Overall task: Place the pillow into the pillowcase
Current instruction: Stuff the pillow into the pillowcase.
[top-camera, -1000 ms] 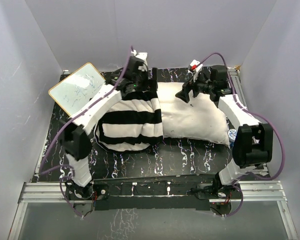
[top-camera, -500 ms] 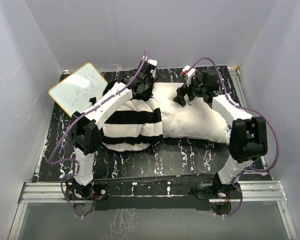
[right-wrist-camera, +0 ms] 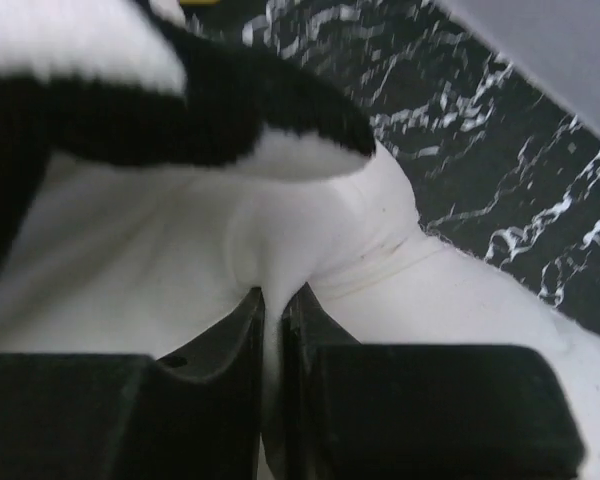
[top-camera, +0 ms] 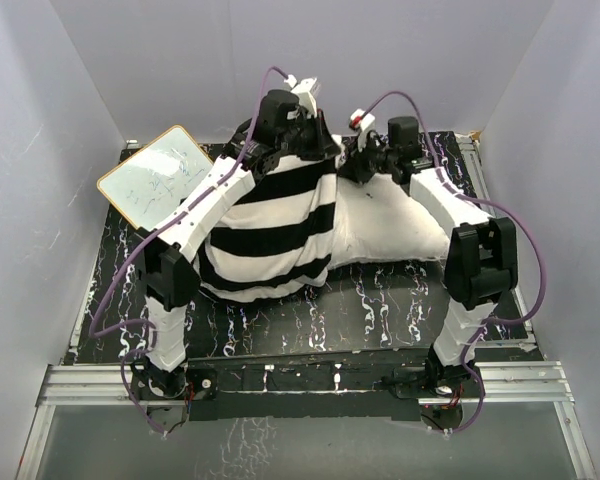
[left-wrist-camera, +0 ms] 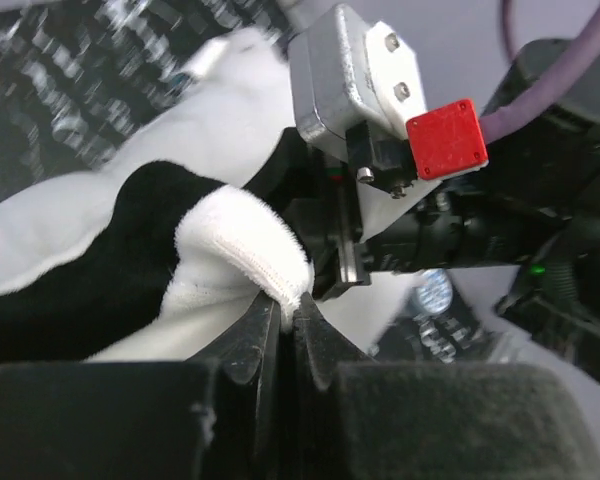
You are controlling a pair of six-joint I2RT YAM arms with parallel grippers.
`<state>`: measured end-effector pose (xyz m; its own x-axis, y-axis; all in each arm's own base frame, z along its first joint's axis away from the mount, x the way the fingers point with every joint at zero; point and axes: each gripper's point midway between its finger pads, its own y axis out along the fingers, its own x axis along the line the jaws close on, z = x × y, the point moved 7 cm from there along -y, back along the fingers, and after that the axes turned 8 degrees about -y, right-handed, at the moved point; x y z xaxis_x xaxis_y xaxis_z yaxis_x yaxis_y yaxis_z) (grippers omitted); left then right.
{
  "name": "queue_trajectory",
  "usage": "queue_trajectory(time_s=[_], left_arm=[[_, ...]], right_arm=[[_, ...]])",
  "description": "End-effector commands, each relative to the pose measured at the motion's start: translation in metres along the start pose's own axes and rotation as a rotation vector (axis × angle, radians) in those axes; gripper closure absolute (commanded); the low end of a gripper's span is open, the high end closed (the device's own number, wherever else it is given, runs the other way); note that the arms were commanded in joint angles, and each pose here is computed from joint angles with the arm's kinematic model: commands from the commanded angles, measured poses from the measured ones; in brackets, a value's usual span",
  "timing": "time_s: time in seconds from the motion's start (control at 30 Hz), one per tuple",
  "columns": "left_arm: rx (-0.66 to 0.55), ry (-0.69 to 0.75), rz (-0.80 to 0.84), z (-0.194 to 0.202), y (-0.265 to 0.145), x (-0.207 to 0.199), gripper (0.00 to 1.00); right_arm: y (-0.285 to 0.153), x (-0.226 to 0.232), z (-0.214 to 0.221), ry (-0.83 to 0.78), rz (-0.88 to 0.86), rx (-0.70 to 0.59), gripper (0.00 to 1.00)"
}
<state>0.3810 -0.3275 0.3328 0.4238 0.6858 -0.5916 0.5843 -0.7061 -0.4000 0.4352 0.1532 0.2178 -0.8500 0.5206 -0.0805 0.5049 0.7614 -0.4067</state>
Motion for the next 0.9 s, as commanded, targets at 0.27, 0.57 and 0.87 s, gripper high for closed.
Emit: queue_trajectory(time_s=[0.27, 0.57, 0.87], left_arm=[[-0.231, 0.085, 0.477, -0.040, -0.050, -0.085, 1.00], [0.082, -0.003, 0.384, 0.112, -0.027, 0.019, 1.00], [0.115, -0.013, 0.402, 0.148, -0.050, 0.026, 1.00]], right_arm=[[-0.076, 0.053, -0.098, -0.097, -0.272, -0.488, 0.92], [-0.084, 0.117, 0.075, -0.314, -0.495, -0.040, 0.80], [-0.150, 0.124, -0.014, -0.563, -0.468, -0.140, 0.38]])
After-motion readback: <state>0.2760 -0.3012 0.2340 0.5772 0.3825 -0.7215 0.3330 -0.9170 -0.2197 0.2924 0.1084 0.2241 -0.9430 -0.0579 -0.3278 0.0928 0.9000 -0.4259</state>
